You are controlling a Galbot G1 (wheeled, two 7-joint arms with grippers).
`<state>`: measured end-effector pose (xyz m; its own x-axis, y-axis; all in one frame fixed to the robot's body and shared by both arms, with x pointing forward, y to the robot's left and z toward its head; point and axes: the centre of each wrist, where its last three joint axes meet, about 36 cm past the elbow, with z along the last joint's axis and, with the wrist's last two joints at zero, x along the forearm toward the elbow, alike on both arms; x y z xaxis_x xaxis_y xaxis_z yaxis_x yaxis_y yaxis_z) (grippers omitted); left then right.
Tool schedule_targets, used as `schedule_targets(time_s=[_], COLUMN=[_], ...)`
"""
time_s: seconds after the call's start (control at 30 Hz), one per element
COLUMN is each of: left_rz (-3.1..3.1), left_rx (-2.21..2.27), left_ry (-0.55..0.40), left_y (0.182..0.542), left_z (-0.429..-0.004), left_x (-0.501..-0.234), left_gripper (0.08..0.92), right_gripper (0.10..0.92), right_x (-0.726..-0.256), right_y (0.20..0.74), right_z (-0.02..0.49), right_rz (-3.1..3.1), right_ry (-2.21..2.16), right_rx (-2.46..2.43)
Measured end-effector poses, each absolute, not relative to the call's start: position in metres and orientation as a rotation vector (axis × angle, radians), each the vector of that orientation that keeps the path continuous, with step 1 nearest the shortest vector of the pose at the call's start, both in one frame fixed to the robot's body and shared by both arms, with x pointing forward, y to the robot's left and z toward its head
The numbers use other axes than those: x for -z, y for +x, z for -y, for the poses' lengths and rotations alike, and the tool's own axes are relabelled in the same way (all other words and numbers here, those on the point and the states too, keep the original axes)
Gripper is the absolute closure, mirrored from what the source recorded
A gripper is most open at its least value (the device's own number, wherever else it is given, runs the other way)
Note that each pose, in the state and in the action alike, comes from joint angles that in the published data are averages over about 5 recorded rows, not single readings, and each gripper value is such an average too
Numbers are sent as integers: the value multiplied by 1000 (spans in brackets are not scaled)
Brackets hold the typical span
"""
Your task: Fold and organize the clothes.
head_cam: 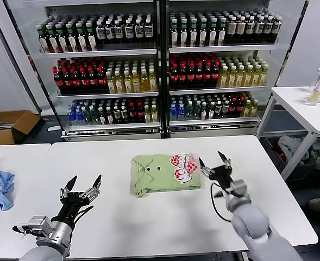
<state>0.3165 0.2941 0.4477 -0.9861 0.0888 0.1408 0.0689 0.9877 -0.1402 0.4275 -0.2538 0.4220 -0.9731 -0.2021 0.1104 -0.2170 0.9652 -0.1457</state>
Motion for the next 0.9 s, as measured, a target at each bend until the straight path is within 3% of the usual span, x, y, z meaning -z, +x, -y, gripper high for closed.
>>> schedule_targets(time_s=[0.1,0.43,0.9], left_rz=[2985,2973,2981], left_rx=[-206,-212,-194], left_ry=[-125,-152,-154], left_y=[315,308,293], left_z=[-293,-284,-278], left_x=[-448,-450,-457], left_gripper=[177,177,177], right_gripper=[206,199,200], right_x=[-421,-429,-437], right_y=[400,346,316], right_z=[262,276,282], right_rz=[3024,3037,3051], right_ry=[291,247,207], right_rx=[-202,-188,-257])
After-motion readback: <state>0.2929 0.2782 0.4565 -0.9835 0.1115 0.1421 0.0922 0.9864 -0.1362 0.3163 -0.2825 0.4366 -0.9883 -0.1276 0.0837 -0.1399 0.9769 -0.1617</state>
